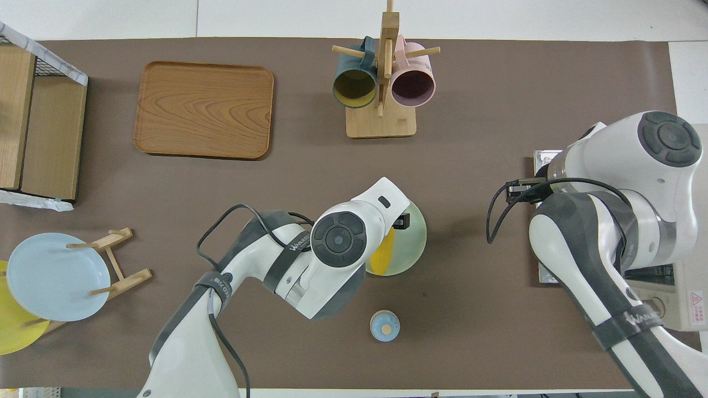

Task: Put corn in oven
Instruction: 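Lower the corn onto the green plate while the right gripper opens the door, then release the corn and retract the left gripper while the right gripper nears the plate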

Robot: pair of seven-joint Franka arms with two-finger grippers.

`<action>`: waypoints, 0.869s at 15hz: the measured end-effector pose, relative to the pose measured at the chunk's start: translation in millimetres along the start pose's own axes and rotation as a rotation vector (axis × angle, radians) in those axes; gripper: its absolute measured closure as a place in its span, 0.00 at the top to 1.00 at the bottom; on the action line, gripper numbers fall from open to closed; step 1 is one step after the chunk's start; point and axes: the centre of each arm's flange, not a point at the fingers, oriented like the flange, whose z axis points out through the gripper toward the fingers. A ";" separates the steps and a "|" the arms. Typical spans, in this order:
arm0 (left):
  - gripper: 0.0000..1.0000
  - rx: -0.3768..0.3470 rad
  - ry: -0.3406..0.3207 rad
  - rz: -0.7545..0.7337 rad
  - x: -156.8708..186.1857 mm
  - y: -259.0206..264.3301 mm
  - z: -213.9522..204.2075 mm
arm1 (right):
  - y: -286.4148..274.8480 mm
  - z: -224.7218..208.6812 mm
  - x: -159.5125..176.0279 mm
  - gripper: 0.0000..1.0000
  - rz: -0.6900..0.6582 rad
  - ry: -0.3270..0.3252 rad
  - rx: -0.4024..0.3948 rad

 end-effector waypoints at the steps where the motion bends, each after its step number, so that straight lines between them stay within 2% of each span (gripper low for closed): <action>1: 1.00 0.005 -0.009 -0.006 4.5 -6.7 -18.4 | -15.2 -10.8 -7.5 0.70 0.003 0.005 -0.001; 4: 1.00 0.021 -0.039 0.000 17.6 -35.8 -67.5 | -54.6 -35.4 -24.3 0.99 -0.008 0.038 0.002; 6: 1.00 0.035 -0.057 0.006 29.8 -63.5 -88.3 | -82.8 -42.1 -30.3 1.00 -0.006 0.052 0.005; 9: 1.00 0.050 -0.073 0.001 52.6 -116.8 -120.0 | -146.4 -45.7 -47.2 1.00 0.074 0.064 0.010; 13: 1.00 0.062 -0.087 -0.010 81.7 -208.1 -184.4 | -230.5 -41.3 -52.9 1.00 0.171 0.079 0.025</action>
